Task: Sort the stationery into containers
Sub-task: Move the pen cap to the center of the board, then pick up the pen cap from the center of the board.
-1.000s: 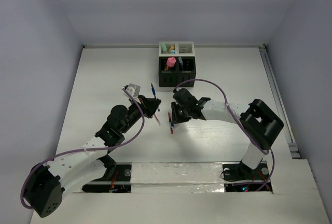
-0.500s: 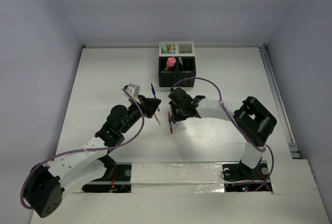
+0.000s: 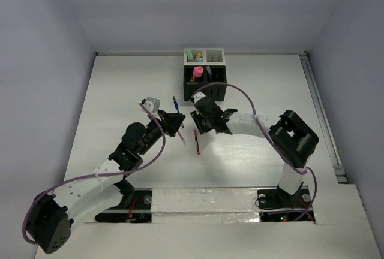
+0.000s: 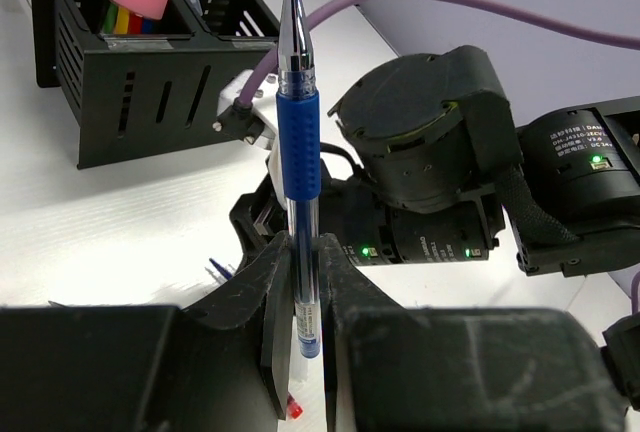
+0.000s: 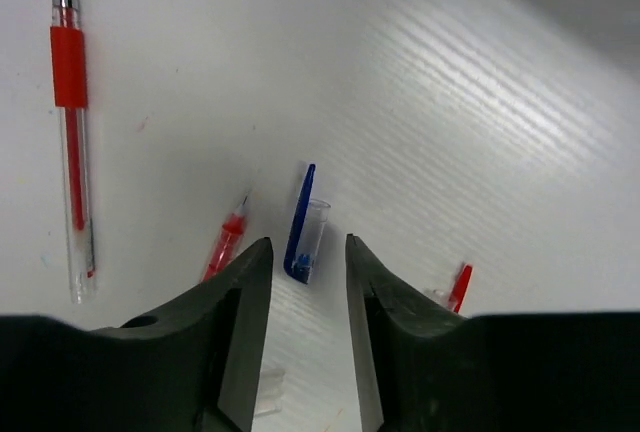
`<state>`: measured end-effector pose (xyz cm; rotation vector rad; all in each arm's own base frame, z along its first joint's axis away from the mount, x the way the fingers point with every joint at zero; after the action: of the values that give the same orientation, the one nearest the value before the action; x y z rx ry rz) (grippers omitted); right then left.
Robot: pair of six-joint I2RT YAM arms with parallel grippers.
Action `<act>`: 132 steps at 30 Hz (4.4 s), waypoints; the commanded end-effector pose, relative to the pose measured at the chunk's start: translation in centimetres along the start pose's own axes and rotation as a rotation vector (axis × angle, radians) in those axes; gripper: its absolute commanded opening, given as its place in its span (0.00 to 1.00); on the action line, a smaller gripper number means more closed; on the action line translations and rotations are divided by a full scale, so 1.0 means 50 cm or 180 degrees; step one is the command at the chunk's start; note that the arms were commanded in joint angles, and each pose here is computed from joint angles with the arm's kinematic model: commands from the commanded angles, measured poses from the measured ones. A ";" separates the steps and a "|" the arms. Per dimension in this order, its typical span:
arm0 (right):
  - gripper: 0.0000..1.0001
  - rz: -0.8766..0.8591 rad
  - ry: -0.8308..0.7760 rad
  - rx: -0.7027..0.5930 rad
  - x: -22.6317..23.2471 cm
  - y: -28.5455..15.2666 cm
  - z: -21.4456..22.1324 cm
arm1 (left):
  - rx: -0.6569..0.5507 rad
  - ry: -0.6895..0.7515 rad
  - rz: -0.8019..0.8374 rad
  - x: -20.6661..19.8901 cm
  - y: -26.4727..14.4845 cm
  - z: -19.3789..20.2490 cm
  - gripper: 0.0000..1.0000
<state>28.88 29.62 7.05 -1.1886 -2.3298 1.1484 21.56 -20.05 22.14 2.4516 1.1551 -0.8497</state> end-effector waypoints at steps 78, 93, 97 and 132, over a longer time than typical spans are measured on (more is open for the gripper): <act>0.28 0.0293 0.1074 -0.0393 -0.089 0.002 -0.070 | -0.0050 0.0031 0.0042 0.001 0.009 -0.002 0.00; 0.46 0.0080 0.0913 0.0074 -0.045 0.063 -0.058 | -0.0059 0.0031 0.0055 -0.001 0.008 -0.004 0.00; 0.40 0.0201 0.0782 0.0277 -0.040 0.069 -0.042 | -0.0051 0.0036 0.0048 0.000 0.009 -0.002 0.00; 0.00 0.0466 0.1043 -0.1166 -0.072 -0.147 -0.169 | 0.0169 -0.0036 0.0273 -0.008 0.030 0.033 0.00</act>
<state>30.40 27.23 10.00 -1.5012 -2.1100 0.9823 22.10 -21.10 20.88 2.4888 1.1341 -0.8826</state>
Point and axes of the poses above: each gripper's point midway between its finger pads, its own y axis out along the fingers, its own x axis along the line the jaws close on, z = x × y, the point moved 4 cm from there along -y, back along the fingers, and after that the axes turned 11 degrees about -y, right-handed, at the moved point
